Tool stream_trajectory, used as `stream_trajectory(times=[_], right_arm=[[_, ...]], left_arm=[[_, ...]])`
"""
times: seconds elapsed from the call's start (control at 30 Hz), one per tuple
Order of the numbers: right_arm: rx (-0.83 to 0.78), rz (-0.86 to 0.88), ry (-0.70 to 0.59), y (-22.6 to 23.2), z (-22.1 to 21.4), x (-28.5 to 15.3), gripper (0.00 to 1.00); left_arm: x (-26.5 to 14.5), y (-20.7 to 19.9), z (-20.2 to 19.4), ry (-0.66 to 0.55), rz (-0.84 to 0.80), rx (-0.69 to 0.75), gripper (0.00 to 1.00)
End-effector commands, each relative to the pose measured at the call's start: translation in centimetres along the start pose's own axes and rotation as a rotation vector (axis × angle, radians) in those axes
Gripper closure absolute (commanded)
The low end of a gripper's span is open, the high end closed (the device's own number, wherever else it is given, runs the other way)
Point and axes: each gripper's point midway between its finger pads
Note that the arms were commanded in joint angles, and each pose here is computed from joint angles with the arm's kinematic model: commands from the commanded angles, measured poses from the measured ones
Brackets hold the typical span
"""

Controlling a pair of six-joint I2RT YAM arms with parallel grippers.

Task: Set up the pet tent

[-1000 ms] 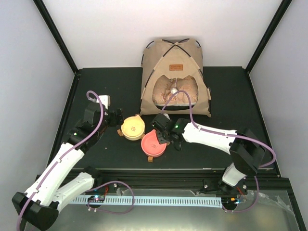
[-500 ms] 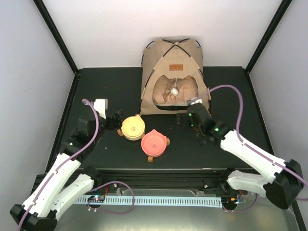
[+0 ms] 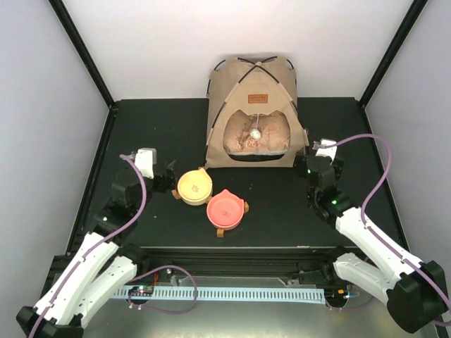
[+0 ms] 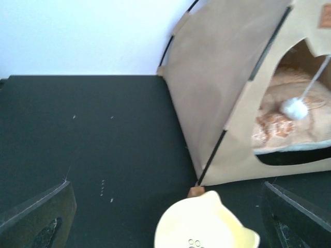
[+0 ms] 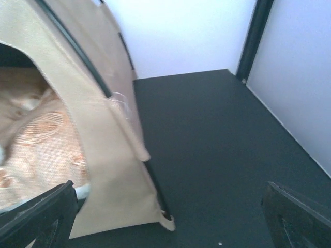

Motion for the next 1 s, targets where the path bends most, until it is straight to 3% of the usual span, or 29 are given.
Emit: stream_trajectory(times=[0.0,0.17,0.4,0.67,0.73,0.8,0.97], right_arm=[[0.054,-0.137,-0.161,-3.2,1.3,0.4,0.0],[0.165,-0.114,-0.233,-7.0,-1.0,2.3,0.0],[0.026,-0.114,-0.259,-7.3,-2.7,3.9,0.0],[-0.034,-0.012,-0.265,-5.3,-5.3,7.4,0.0],[-0.03,0.003,-0.296,-5.1,-5.5,8.1,0.0],[-0.054,0.04,-0.218,-4.5,-6.1,8.9,0.0],[-0.052,0.046,-0.242,-4.5,-5.8,8.7,0.0]], left_arm=[[2.3,2.9,-0.4,-0.034,0.152,0.008,0.01],[5.0,6.8,-1.1,-0.071,0.286,-0.104,0.01],[7.1,12.4,-0.8,-0.173,0.455,-0.045,0.01],[8.0,12.6,-2.5,-0.309,0.372,0.075,0.01],[8.8,11.9,-2.2,-0.299,0.338,0.134,0.01],[9.4,11.4,-1.8,-0.313,0.313,0.193,0.01],[11.2,12.2,-3.0,-0.319,0.269,0.198,0.01]])
Point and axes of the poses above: each gripper's point midway between its finger pads, its own x axis out along the fingers, its own y axis along the line the jaws close on, z = x × y, and after that the axes turned 12 degrees about -x, right-handed
